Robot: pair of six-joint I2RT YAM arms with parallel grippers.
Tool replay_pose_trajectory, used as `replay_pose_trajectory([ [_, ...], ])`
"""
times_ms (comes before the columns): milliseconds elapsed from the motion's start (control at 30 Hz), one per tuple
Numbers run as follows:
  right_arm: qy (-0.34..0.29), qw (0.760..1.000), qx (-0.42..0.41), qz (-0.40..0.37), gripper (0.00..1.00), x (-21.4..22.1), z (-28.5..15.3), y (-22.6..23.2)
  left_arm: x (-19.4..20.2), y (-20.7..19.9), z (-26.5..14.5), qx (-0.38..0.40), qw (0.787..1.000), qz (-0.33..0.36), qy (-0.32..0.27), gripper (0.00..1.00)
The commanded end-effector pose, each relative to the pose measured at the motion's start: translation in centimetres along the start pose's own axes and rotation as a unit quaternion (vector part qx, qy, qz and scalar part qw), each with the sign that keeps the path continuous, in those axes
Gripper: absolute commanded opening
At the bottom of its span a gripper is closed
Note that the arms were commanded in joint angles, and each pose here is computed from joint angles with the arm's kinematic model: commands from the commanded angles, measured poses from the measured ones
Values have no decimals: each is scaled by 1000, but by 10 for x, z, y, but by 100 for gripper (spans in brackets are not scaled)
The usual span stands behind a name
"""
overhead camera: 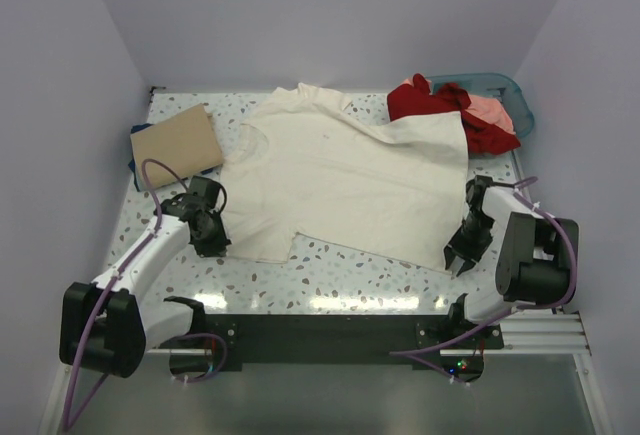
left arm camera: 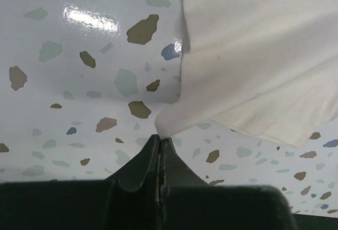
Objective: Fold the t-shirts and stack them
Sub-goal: Flatten the tshirt out
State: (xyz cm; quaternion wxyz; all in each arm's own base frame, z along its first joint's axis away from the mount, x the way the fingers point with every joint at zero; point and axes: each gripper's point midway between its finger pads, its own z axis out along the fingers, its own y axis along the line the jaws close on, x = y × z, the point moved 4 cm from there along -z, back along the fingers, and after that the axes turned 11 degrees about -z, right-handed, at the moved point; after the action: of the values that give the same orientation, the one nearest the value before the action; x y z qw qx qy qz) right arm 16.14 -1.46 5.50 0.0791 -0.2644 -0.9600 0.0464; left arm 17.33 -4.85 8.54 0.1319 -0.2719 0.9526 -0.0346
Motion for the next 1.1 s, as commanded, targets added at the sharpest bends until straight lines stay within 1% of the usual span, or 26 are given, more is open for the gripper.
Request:
replay_pose_trajectory([
  [0,-9,1000,-17,14,36,1,0,6,-7,-4,-5,9,1000,7,-4,0],
  [133,-13,999,-23,25,34,3,7,9,-7,-3,-6,8,1000,9,-4,0],
  [267,-39,998,-29,40,31,-7,10,12,-7,-3,-6,7,1000,9,-4,0],
  [333,-38,998,-34,44,24,-7,13,14,-7,-3,-5,7,1000,9,-3,0],
  [433,-34,997,-43,52,20,-7,19,18,-8,-4,-5,8,1000,9,-5,0],
  [500,-32,997,-46,53,14,-8,21,20,-7,-4,-5,9,1000,9,-5,0],
  [533,-31,997,-48,52,9,-7,21,20,-7,-3,-5,8,1000,9,-5,0],
  [600,-24,997,-50,47,4,-6,20,21,-6,-3,-6,6,1000,9,-3,0],
  [633,-28,997,-53,46,0,-8,16,22,-7,-3,-7,8,1000,8,-5,0],
  [667,-18,997,-62,39,0,-5,12,24,-7,-3,-9,8,1000,7,-5,0],
  [733,-20,997,-69,21,0,-6,1,27,-9,-4,-17,12,1000,5,-10,0],
  [767,-10,998,-59,10,0,0,-3,26,-10,-5,-20,15,1000,4,-13,0],
  [833,-17,999,-52,-5,0,0,-16,26,-12,-5,-29,16,1000,2,-19,0],
  [867,-11,999,-41,-31,0,8,-22,27,-12,-4,-32,15,1000,2,-20,0],
  [900,-27,998,-29,-43,0,6,-30,26,-10,-2,-34,10,1000,3,-15,0],
  [967,-27,997,-9,-76,0,17,-38,28,-11,-2,-40,11,1000,4,-17,0],
  [1033,-35,996,-5,-84,0,22,-45,28,-9,1,-45,10,1000,5,-18,0],
  [1067,-29,996,1,-84,0,26,-46,25,-7,2,-46,8,1000,5,-16,0],
])
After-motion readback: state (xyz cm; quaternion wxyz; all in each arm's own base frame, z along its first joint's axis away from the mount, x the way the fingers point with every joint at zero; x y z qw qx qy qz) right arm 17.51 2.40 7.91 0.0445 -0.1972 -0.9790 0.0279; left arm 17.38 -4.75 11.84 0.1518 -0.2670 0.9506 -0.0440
